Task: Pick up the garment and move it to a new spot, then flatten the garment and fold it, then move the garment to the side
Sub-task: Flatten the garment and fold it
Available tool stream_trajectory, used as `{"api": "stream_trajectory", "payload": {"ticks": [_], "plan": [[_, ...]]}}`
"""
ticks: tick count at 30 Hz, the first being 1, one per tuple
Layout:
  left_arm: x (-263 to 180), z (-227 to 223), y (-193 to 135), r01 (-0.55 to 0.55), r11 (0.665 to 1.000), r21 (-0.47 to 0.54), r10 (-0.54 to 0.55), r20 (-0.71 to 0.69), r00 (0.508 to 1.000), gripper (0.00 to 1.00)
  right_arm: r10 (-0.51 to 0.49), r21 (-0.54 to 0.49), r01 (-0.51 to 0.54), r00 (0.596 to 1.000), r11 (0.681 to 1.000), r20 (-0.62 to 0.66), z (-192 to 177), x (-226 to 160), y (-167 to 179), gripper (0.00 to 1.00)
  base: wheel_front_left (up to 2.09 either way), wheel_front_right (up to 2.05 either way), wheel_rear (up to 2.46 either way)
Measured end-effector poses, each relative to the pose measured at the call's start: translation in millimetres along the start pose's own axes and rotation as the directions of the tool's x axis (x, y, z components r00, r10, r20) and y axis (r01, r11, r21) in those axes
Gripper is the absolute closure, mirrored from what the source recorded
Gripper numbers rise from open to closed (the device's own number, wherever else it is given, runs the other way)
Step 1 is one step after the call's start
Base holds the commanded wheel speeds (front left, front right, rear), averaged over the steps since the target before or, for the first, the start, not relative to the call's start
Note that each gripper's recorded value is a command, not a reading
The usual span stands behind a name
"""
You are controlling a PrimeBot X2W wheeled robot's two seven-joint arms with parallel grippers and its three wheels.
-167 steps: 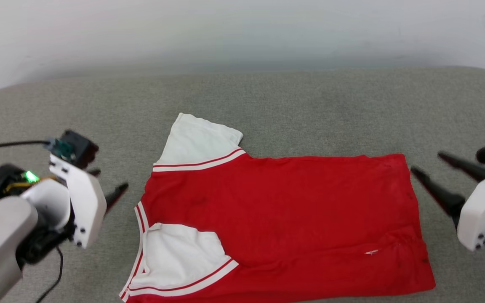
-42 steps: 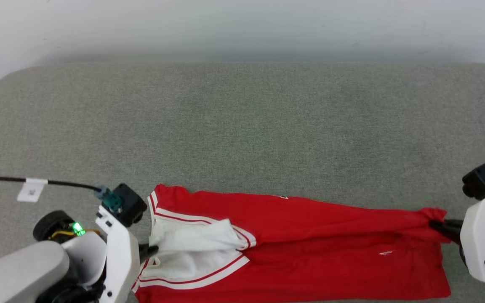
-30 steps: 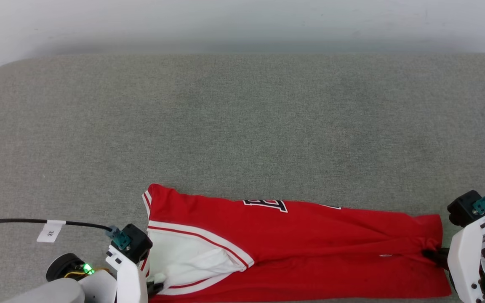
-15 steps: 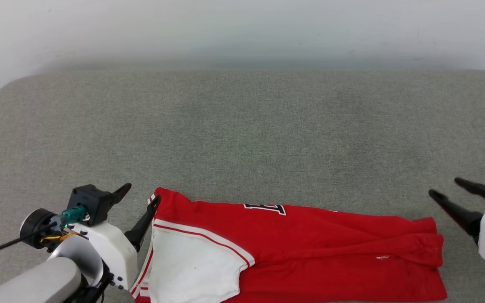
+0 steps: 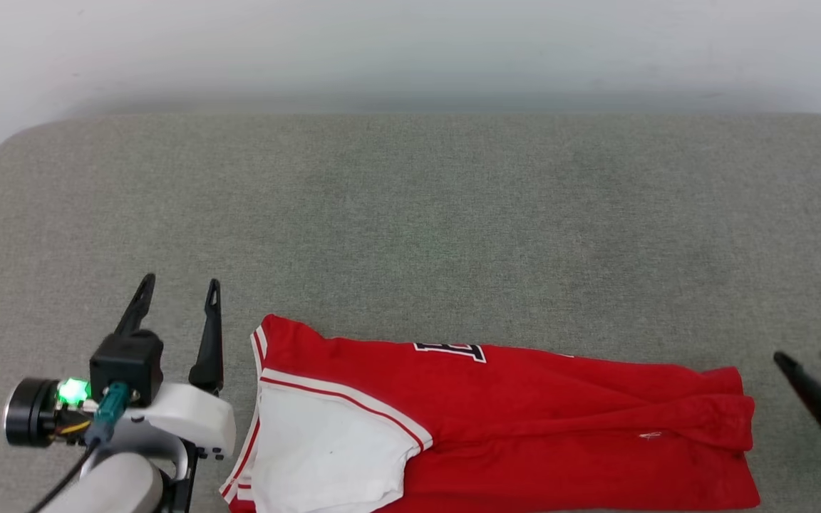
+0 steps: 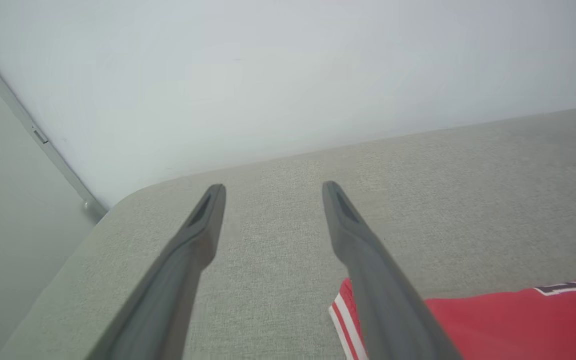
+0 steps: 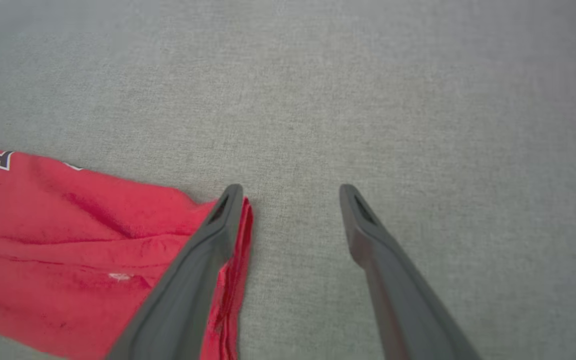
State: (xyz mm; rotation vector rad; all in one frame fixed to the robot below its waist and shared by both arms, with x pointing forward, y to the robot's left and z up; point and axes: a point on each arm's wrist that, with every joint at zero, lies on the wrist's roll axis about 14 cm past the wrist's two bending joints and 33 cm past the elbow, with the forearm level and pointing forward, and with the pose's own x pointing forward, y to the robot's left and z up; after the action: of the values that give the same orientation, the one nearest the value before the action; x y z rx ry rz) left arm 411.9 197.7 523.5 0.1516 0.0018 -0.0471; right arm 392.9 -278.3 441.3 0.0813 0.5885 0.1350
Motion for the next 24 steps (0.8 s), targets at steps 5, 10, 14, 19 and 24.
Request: {"api": "stream_trajectory", "payload": {"ticks": [5,10,14,19,24], "plan": [[-11,-7,10,-0.090,0.996,-0.001,0.090,0.016,0.996,0.00,0.051,0.118,-0.032,0.985,0.993,-0.164,-48,-1,17,0.00,0.00,0.00,0.00],[-21,-15,14,-0.136,0.991,0.007,0.135,0.018,0.991,0.00,0.123,0.222,-0.062,0.955,0.973,-0.271,-81,-4,36,0.00,0.00,0.00,0.00],[-29,-25,13,-0.150,0.989,0.019,0.149,0.005,0.989,0.00,0.166,0.276,-0.083,0.941,0.958,-0.293,-95,-1,53,0.00,0.00,0.00,0.00],[-36,-29,5,-0.170,0.985,-0.001,0.170,0.008,0.985,0.00,0.201,0.309,-0.102,0.930,0.946,-0.307,-106,7,72,0.00,0.00,0.00,0.00],[-42,-30,3,-0.186,0.983,-0.010,0.186,0.014,0.982,0.00,0.200,0.305,-0.102,0.928,0.947,-0.313,-107,12,75,0.24,0.00,0.00,0.00]]}}
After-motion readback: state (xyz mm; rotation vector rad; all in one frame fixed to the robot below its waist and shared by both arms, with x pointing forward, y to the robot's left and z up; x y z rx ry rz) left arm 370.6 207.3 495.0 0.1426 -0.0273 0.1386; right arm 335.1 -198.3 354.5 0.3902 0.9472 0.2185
